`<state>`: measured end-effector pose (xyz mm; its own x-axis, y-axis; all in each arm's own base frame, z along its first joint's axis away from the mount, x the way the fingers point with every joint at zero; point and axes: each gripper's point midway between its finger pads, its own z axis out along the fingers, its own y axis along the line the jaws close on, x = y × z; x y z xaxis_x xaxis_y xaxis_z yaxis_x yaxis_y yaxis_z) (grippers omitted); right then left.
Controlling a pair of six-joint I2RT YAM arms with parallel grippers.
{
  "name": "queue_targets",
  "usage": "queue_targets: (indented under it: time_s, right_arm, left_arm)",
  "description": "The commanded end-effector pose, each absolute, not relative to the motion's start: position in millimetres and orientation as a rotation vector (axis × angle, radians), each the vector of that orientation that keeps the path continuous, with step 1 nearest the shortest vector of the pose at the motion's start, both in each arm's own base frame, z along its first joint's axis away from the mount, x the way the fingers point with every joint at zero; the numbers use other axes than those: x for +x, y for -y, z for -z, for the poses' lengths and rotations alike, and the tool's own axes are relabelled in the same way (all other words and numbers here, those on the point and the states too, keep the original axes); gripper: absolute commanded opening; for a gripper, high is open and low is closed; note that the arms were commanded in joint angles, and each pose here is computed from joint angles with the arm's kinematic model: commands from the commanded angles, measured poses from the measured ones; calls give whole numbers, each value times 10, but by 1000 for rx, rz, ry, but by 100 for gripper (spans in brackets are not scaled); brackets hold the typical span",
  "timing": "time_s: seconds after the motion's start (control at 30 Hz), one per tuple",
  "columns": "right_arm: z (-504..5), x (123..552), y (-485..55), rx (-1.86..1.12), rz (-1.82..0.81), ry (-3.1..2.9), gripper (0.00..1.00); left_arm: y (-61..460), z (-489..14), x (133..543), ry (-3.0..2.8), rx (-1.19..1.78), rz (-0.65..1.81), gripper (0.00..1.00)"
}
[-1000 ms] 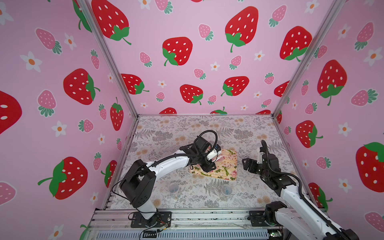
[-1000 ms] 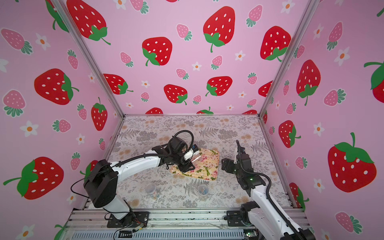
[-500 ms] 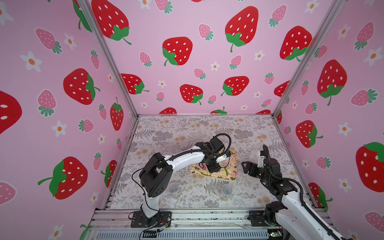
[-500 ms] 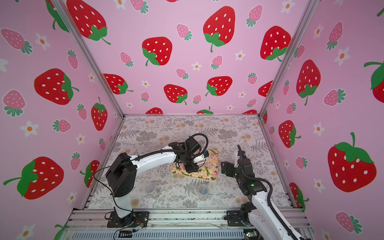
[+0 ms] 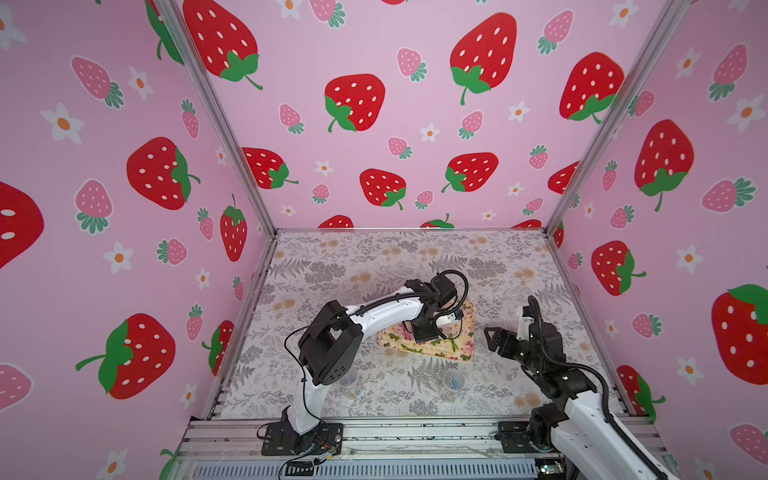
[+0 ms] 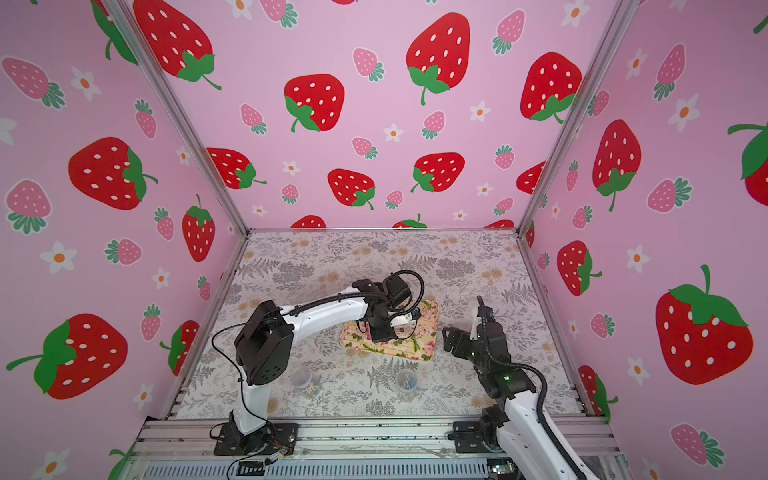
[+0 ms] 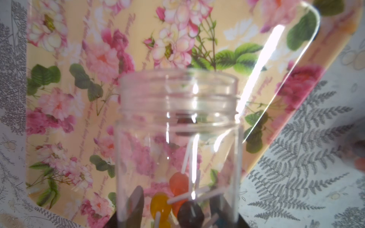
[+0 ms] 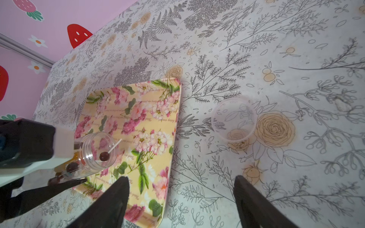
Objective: Pour the candies out of the jar
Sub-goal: 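Pour the candies out of the jar onto the tray.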
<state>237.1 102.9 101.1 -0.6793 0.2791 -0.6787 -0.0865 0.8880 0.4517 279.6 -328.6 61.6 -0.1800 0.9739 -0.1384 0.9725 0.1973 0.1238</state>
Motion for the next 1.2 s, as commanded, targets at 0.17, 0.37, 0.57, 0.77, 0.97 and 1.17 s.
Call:
queue_targets:
  time_s: [0.17,0.37,0.57,0.77,0.97,1.17]
  right_arm:
    - [-958,2337,-1019,171,-597,-2264,85]
    - [-940,2324,-1016,181,-602,-2265,85]
    - [-928,2317,-1015,188,-606,-2266,85]
    - [-916,2312,-1016,191,-608,-2270,85]
    - [-895,2311,-1027,200,-621,-2271,85]
    - [-891,2314,-1030,204,-624,-2272,85]
  left_arm:
    - [3206,-740,2852,-2216,1985,-162,48]
    - [3122,-748,2885,-2181,2045,-283,49]
    - [3067,-770,2906,-2152,2074,-356,49]
    - [3042,-783,2919,-2116,2109,-421,49]
    - [3029,-838,2938,-2071,2131,-488,49]
    - [2998,-889,2948,-2036,2145,-541,49]
